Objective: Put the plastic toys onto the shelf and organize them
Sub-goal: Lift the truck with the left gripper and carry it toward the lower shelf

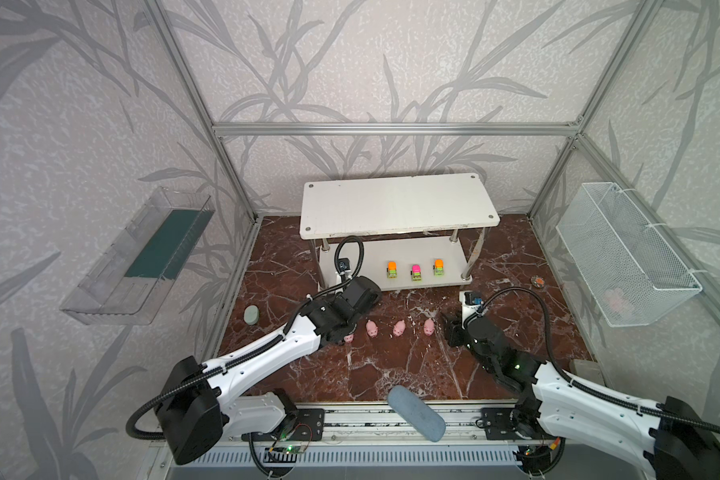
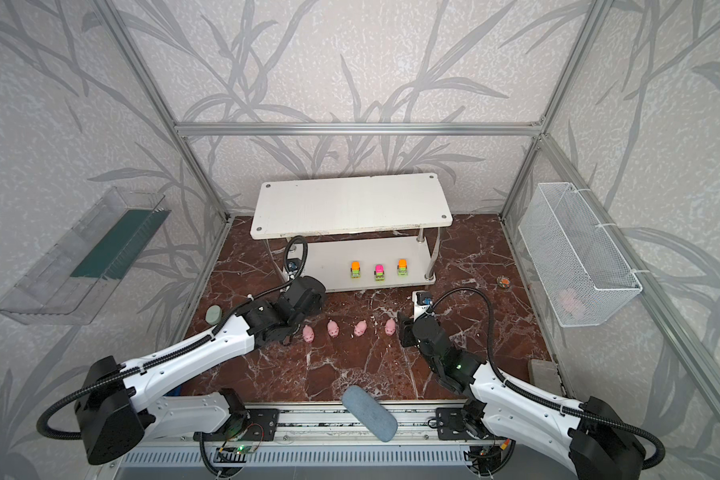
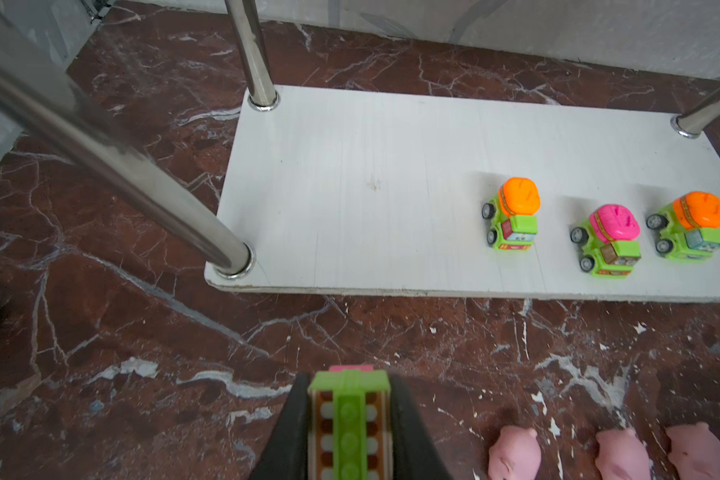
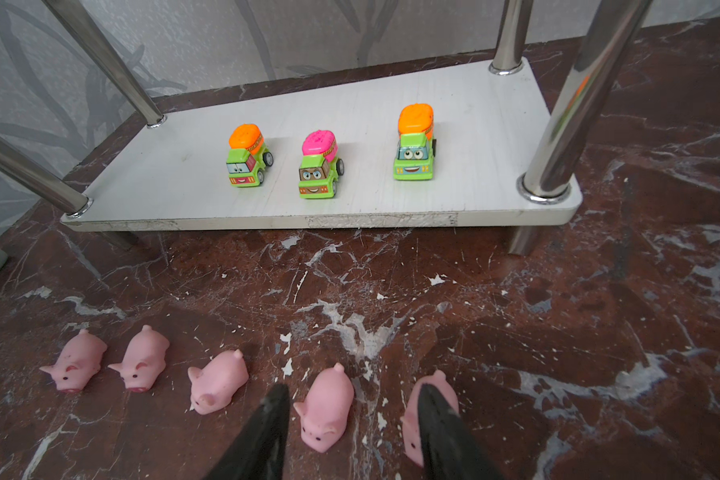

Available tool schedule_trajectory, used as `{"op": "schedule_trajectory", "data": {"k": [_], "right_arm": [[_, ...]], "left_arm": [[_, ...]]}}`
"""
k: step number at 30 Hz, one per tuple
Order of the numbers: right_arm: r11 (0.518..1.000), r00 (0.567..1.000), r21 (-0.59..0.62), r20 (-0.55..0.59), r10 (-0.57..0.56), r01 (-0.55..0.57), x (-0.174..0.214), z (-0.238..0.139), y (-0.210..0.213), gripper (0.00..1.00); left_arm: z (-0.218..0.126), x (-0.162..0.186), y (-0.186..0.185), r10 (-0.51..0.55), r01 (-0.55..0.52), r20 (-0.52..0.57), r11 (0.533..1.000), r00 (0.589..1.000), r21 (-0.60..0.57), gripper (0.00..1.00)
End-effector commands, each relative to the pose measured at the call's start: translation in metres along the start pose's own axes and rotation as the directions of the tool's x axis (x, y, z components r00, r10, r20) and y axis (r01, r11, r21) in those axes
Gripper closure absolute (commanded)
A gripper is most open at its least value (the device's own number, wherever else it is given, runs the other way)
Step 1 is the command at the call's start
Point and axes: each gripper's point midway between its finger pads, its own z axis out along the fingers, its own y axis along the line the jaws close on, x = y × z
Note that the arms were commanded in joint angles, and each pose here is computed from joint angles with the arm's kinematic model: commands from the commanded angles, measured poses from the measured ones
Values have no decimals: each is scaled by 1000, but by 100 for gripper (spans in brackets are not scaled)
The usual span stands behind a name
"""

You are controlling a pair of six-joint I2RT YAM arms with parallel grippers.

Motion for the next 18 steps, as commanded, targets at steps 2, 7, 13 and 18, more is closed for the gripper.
{"op": "schedule_trajectory", "data": {"k": [2, 7, 13, 18], "right_arm": [[1000, 1000, 20, 19, -2, 2, -13, -1, 0, 49], [1000, 1000, 30, 10, -7, 7, -11, 2, 0, 49], [999, 1000, 41, 6, -8, 8, -10, 4, -2, 49], [999, 1000, 48, 1, -7, 7, -7, 7, -3, 49]], "left_arm": [[21, -17, -6, 7, -8, 62, 1000, 998, 10, 85], [43, -27, -20, 34, -36, 92, 999, 995, 19, 85], [70, -28, -25, 35, -36, 84, 999, 996, 15, 85], [87, -28, -28, 59, -60, 85, 998, 995, 8, 85]]}}
